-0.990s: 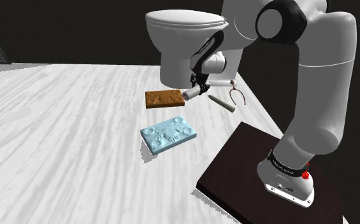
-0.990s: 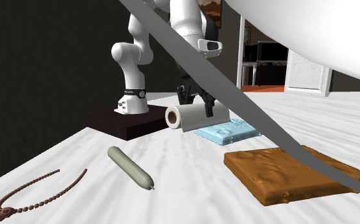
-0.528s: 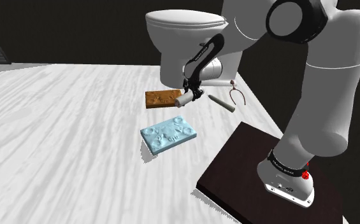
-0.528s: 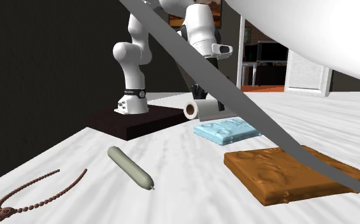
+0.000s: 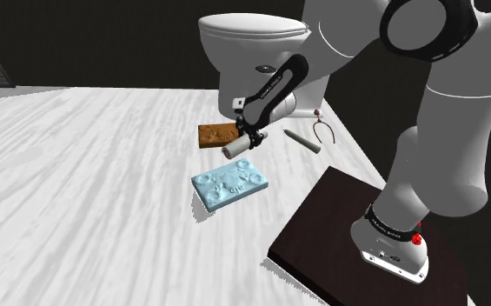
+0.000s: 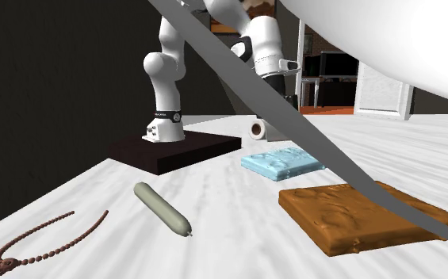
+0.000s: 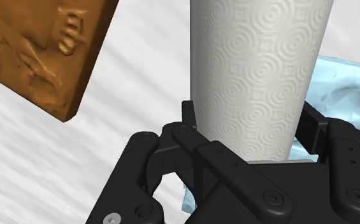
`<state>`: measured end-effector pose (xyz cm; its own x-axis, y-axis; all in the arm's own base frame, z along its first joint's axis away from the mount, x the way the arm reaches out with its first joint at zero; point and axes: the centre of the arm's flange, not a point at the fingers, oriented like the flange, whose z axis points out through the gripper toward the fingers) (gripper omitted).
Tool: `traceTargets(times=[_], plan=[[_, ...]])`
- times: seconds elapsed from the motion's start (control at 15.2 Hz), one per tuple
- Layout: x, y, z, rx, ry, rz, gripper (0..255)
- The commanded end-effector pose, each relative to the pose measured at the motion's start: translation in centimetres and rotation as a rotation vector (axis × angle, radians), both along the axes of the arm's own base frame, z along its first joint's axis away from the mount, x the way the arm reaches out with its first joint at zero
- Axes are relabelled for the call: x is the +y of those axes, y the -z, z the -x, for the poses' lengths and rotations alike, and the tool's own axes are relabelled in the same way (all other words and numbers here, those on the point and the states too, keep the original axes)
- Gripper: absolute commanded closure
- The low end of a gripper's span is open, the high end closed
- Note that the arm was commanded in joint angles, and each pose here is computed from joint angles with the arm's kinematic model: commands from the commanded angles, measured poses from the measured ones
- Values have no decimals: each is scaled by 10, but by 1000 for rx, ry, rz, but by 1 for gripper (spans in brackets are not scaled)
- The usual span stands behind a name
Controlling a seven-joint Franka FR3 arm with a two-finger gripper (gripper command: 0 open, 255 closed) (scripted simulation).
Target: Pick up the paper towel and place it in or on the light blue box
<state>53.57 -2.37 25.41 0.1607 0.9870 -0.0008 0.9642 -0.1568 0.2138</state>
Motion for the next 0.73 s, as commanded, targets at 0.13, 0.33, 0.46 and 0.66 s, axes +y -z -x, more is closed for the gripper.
traceTargets(times=[0.13, 0.33, 0.46, 0.66], plan=[[51, 2, 3, 0, 3, 0, 255], [91, 2, 6, 0, 3, 0, 255], [122, 2, 9, 0, 3, 0, 255], [122, 18, 9, 0, 3, 0, 255]])
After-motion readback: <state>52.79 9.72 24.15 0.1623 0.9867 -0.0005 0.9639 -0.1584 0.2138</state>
